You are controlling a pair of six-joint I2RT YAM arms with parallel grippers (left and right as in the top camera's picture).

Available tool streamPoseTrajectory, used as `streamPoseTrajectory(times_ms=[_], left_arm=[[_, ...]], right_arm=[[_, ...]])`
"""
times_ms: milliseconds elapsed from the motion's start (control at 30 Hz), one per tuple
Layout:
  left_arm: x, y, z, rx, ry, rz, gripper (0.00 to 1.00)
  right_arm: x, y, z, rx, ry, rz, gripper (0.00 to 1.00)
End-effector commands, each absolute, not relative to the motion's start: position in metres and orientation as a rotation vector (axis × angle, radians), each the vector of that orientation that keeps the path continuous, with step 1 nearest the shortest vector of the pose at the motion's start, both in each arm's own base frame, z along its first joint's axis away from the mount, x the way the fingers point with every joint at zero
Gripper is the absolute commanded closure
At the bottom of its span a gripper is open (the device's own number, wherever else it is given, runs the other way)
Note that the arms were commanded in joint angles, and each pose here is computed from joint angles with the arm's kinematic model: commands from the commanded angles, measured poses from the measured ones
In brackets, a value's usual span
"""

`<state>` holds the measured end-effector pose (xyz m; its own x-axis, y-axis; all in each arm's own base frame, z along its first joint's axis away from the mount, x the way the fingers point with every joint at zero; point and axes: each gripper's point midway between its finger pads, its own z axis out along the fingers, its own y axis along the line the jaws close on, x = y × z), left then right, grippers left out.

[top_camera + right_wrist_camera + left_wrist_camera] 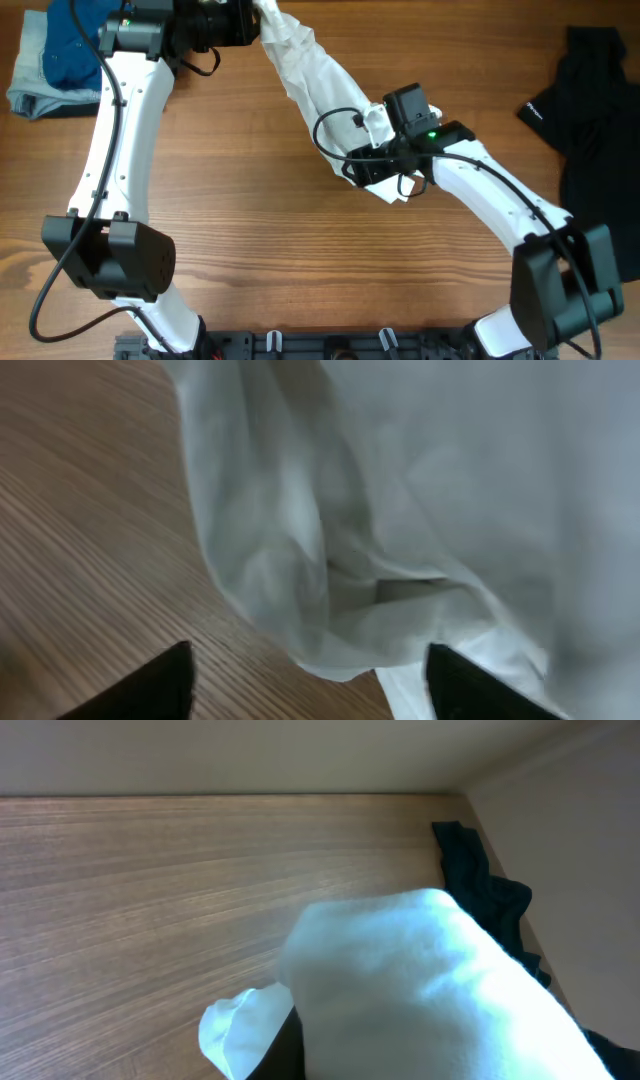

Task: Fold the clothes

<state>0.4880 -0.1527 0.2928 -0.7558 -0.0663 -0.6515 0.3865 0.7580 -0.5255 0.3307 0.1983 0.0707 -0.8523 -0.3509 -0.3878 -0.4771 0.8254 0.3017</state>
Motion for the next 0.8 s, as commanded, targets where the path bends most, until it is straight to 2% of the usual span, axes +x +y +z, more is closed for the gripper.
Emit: streamPoseTrajectory(times_ms=[0,133,167,200,233,300,367,467,633,767], left_arm=[[0.484,-0.148,0.312,0.233,2.24,-0.865,0.96],[0.484,-0.148,0.312,0.233,2.24,-0.865,0.96],[0.484,-0.148,0.312,0.234,2.239,-0.865,0.96],[0.484,-0.148,0.312,0.233,2.24,-0.865,0.96],[0.484,-0.148,0.312,0.233,2.239,-0.865,0.96],[0.484,-0.146,0.312,0.229,2.239,-0.862,0.96],[0.486,-0.14,0.312,0.214,2.238,-0.855,0.96],[0.49,-0.119,0.317,0.169,2.224,-0.83,0.96],[0.482,-0.057,0.358,-0.011,2.138,-0.785,0.96],[0.46,-0.037,0.4,-0.019,2.046,-0.73,0.96]], right_arm=[[0.33,0.201,0.052,-0.66,2.709,0.565,0.36],[0.338,0.204,0.035,-0.669,2.705,0.564,0.37],[0.34,0.205,0.031,-0.669,2.707,0.564,0.4],[0.341,0.205,0.028,-0.669,2.708,0.563,0.5],[0.342,0.205,0.028,-0.645,2.713,0.565,0.77],[0.345,0.202,0.032,-0.592,2.716,0.563,0.94],[0.352,0.195,0.043,-0.526,2.703,0.567,0.96],[0.371,0.17,0.088,-0.422,2.631,0.558,0.96],[0.403,0.089,0.222,-0.282,2.429,0.444,0.96],[0.407,0.045,0.286,-0.244,2.345,0.35,0.96]])
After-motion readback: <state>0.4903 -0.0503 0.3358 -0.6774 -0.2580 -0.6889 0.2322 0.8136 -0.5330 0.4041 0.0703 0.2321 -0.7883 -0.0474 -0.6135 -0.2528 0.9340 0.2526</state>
